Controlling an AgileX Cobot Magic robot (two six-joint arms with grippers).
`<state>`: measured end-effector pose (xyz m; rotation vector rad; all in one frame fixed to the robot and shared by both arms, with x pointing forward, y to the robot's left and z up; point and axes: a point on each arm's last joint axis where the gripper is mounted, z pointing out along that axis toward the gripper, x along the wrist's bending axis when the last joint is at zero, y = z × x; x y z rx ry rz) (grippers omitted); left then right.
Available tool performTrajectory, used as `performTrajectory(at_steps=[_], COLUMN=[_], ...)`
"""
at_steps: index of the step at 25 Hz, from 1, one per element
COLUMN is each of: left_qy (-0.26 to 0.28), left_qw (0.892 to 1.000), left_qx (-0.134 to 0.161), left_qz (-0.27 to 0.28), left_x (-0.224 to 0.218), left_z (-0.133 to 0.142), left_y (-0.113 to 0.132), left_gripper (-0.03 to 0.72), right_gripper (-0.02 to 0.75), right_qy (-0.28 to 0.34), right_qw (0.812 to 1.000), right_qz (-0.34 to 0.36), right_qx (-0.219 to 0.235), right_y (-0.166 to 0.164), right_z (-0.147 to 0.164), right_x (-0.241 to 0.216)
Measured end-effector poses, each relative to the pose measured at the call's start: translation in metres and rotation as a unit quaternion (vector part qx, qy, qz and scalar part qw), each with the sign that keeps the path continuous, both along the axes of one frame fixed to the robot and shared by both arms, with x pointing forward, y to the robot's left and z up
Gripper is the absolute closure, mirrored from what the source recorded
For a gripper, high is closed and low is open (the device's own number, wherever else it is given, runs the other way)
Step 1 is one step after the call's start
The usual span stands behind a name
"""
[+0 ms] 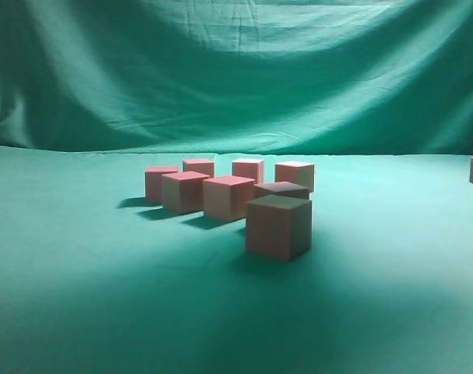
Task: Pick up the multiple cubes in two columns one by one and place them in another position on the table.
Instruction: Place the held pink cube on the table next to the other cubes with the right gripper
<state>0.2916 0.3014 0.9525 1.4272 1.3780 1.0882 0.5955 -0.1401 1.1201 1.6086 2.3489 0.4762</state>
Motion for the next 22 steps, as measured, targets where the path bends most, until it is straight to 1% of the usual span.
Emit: performTrajectory(at_steps=[4, 7, 9, 11, 14, 18, 22], left_qy=[0.000, 0.000, 0.000, 0.000, 0.000, 0.000, 0.000], left_qw=[1.000, 1.000, 1.000, 1.000, 1.000, 1.000, 1.000], left_qx=[0.000, 0.000, 0.000, 0.000, 0.000, 0.000, 0.000], left_qz=[0.000, 0.000, 0.000, 0.000, 0.000, 0.000, 0.000], left_x=[0.000, 0.000, 0.000, 0.000, 0.000, 0.000, 0.000], left_z=[0.000, 0.000, 0.000, 0.000, 0.000, 0.000, 0.000], left_y=[0.000, 0.000, 0.000, 0.000, 0.000, 0.000, 0.000], left_gripper=[0.688, 0.688, 0.688, 0.688, 0.688, 0.688, 0.688], right_gripper=[0.482, 0.482, 0.482, 0.482, 0.482, 0.482, 0.482], right_qy=[-0.031, -0.032, -0.013, 0.008, 0.042, 0.042, 0.048], right_qw=[0.997, 0.992, 0.987, 0.977, 0.961, 0.940, 0.918], right_qz=[0.068, 0.118, 0.159, 0.212, 0.270, 0.334, 0.387], right_qx=[0.017, 0.020, 0.005, -0.018, -0.050, -0.059, -0.078], right_y=[0.036, 0.059, 0.073, 0.088, 0.106, 0.126, 0.144], right_z=[0.032, 0.036, 0.024, 0.008, -0.021, -0.043, -0.063], right_x=[-0.043, -0.073, -0.093, -0.114, -0.143, -0.172, -0.183])
